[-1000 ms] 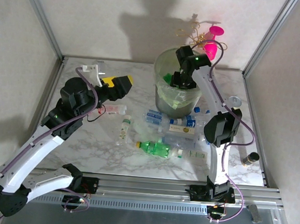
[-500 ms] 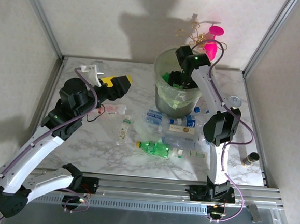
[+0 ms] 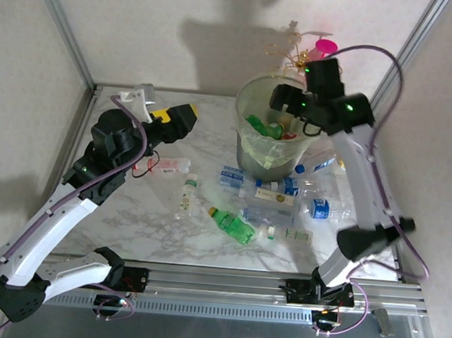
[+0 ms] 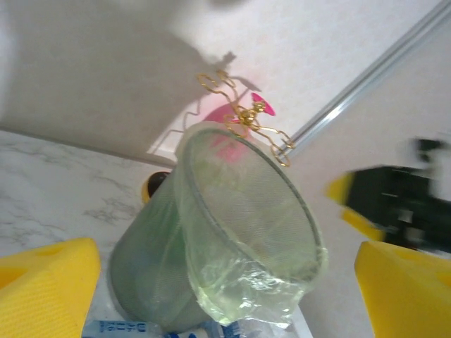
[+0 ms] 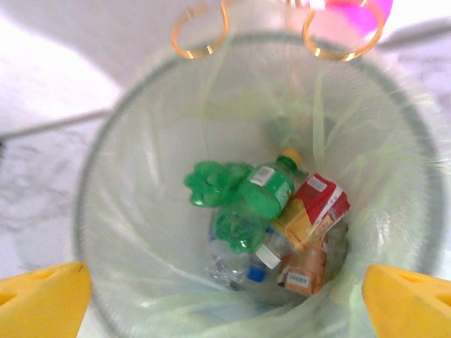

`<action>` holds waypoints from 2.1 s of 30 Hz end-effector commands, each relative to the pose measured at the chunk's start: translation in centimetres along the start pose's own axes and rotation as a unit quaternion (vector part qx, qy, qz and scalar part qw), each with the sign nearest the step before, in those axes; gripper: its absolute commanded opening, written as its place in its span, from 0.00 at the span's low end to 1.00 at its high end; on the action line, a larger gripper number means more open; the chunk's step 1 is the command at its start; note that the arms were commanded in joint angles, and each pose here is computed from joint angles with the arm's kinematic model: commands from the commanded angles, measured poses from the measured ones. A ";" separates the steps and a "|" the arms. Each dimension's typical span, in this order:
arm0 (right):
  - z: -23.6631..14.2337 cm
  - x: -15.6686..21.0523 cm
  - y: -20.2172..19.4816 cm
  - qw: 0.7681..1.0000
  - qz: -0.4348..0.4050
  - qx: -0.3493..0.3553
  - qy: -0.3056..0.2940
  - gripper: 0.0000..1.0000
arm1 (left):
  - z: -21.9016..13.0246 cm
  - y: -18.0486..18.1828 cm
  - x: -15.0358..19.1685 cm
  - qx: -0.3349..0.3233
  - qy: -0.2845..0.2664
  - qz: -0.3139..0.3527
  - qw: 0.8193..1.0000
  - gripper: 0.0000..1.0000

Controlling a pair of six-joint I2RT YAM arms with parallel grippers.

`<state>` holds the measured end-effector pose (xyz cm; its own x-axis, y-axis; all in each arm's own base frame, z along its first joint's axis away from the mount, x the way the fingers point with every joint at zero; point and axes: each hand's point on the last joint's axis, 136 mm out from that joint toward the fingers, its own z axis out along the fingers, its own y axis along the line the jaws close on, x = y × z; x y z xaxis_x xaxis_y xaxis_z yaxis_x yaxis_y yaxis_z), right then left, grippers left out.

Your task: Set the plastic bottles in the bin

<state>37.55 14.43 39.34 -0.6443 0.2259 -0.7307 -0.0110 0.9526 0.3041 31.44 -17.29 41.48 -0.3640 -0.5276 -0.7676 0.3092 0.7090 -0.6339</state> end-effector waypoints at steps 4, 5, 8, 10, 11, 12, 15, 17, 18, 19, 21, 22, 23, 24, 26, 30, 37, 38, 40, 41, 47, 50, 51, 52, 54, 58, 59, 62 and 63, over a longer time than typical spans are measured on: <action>-4.6 -2.3 -2.1 0.996 0.027 -0.021 -0.088 0.99 | -0.6 2.1 -0.3 -0.055 -0.010 -0.022 0.998 0.92; -5.0 -2.4 -3.0 0.995 0.035 -0.009 -0.094 0.98 | -0.5 2.2 -0.3 -0.056 -0.010 -0.024 0.998 0.92; -6.6 -2.6 -5.8 0.990 0.061 0.030 -0.121 0.97 | -0.1 2.6 0.0 -0.065 -0.007 -0.025 0.998 0.92; -7.7 -2.5 -8.5 0.983 0.092 0.075 -0.142 0.96 | 0.2 3.2 0.1 -0.084 -0.005 -0.024 0.996 0.91; -7.8 -2.4 -9.6 0.979 0.105 0.089 -0.147 0.95 | 0.3 3.6 0.2 -0.094 -0.003 -0.024 0.995 0.91; -7.9 -2.1 -10.9 0.975 0.126 0.105 -0.152 0.94 | 0.3 4.0 0.3 -0.104 0.000 -0.022 0.994 0.91; -6.3 -0.9 -13.4 0.969 0.168 0.113 -0.141 0.92 | 0.2 4.4 0.3 -0.119 0.002 -0.018 0.993 0.91; -4.6 0.1 -15.2 0.965 0.195 0.121 -0.130 0.92 | 0.0 4.7 0.4 -0.125 0.002 -0.019 0.992 0.91; -3.7 0.6 -16.4 0.960 0.217 0.126 -0.123 0.92 | -0.2 4.9 0.5 -0.128 0.002 -0.025 0.991 0.91; -2.5 1.2 -17.4 0.957 0.236 0.128 -0.113 0.91 | -0.4 5.0 0.7 -0.129 0.001 -0.032 0.991 0.91; 0.4 2.9 -19.9 0.944 0.290 0.131 -0.085 0.91 | -0.6 5.2 1.5 -0.122 0.009 -0.040 0.992 0.91; 1.7 3.6 -20.6 0.940 0.307 0.129 -0.070 0.91 | -0.7 5.4 1.9 -0.121 0.013 -0.040 0.992 0.91; 3.3 4.4 -21.3 0.936 0.325 0.128 -0.051 0.91 | -1.0 5.6 2.1 -0.124 0.015 -0.036 0.991 0.91; 4.7 5.1 -22.1 0.931 0.339 0.130 -0.032 0.91 | -1.4 5.8 2.1 -0.129 0.014 -0.029 0.991 0.91; 7.4 5.8 -22.5 0.931 0.340 0.129 0.003 0.92 | -2.2 6.1 1.7 -0.137 0.005 -0.013 0.990 0.91; 11.8 7.8 -23.8 0.922 0.346 0.158 0.073 0.92 | -3.3 6.3 0.9 -0.145 -0.011 0.006 0.989 0.92; 17.3 9.4 -24.3 0.914 0.332 0.181 0.145 0.97 | -3.4 6.7 1.4 -0.148 -0.004 0.010 0.989 0.92; 18.1 10.1 -24.7 0.907 0.337 0.194 0.163 0.97 | -3.4 6.7 1.3 -0.148 -0.004 0.011 0.989 0.92; 19.1 10.9 -25.2 0.897 0.348 0.207 0.180 0.97 | -3.4 6.5 1.1 -0.146 -0.005 0.012 0.989 0.92; 19.6 11.3 -25.4 0.891 0.352 0.215 0.188 0.98 | -3.5 6.5 1.0 -0.145 -0.005 0.011 0.989 0.92; 22.5 14.6 -26.0 0.862 0.393 0.226 0.228 0.99 | -3.7 6.5 0.4 -0.154 -0.013 0.007 0.988 0.92; 23.5 15.4 -26.4 0.858 0.396 0.227 0.234 0.99 | -3.8 6.4 0.1 -0.155 -0.015 0.006 0.988 0.92; 23.9 15.7 -26.4 0.859 0.395 0.225 0.236 0.99 | -3.8 6.4 0.0 -0.156 -0.017 0.006 0.988 0.92; 24.0 15.9 -26.5 0.858 0.396 0.225 0.237 0.99 | -3.9 6.4 -0.1 -0.158 -0.018 0.007 0.987 0.92; 24.5 16.4 -26.5 0.858 0.395 0.223 0.241 0.99 | -4.0 6.4 -0.3 -0.161 -0.021 0.008 0.987 0.92; 24.9 16.8 -27.0 0.856 0.393 0.232 0.241 0.92 | -4.1 6.3 -0.5 -0.161 -0.023 0.007 0.987 0.91; 24.9 16.9 -27.0 0.856 0.394 0.234 0.240 0.85 | -4.1 6.4 -0.5 -0.162 -0.023 0.008 0.987 0.91; 25.1 17.0 -27.1 0.854 0.395 0.237 0.240 0.70 | -4.0 6.3 -0.6 -0.162 -0.024 0.009 0.986 0.91; 25.1 16.9 -27.2 0.854 0.396 0.239 0.238 0.68 | -4.1 6.2 -0.7 -0.162 -0.025 0.009 0.986 0.91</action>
<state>46.42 -2.50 4.58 -0.5520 0.8320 -0.0562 0.7982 0.5467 0.2532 30.05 -11.44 37.19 -0.3485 -0.5290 -0.7737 0.0288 0.8191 -0.5730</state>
